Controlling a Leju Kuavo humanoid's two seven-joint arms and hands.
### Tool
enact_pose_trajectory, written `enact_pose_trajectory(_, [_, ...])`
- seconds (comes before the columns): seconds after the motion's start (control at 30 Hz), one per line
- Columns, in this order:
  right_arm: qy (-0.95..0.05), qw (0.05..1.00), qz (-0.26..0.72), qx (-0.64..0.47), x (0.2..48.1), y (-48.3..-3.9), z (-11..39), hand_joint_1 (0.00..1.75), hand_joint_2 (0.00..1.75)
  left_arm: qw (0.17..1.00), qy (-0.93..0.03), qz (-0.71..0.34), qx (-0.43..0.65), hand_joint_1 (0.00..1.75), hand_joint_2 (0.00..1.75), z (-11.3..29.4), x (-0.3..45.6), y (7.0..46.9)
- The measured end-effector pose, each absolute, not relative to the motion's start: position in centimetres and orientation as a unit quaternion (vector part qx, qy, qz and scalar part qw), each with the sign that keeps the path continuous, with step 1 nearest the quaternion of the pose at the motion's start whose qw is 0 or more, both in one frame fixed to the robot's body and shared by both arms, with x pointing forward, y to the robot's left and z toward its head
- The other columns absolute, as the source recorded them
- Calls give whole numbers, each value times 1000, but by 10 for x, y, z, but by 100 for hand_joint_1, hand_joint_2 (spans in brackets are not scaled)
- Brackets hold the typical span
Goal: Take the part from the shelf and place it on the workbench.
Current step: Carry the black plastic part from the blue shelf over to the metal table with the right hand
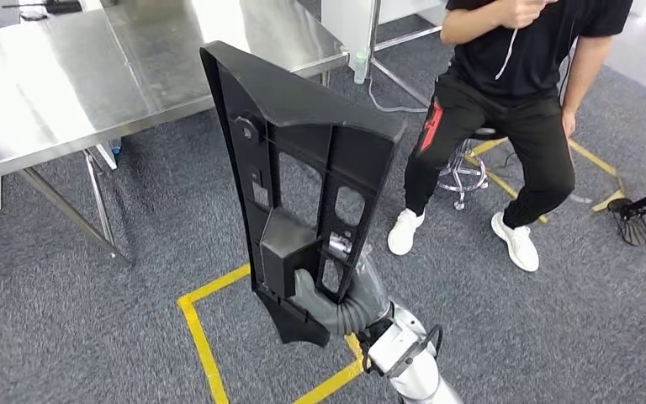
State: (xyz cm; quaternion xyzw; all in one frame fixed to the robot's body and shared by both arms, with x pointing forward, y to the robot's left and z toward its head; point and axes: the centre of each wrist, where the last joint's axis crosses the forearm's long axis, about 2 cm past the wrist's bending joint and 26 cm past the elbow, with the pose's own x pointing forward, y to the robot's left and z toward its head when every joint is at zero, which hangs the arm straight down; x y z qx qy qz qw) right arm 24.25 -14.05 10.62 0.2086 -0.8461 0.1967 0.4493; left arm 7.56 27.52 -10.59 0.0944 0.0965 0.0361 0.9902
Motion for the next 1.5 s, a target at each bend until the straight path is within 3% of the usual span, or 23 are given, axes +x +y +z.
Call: enact_pose_trajectory(1.5, [-847,455,195,194,240,-141,103,175,175,991,96,24,92,0,175,-106,76,270])
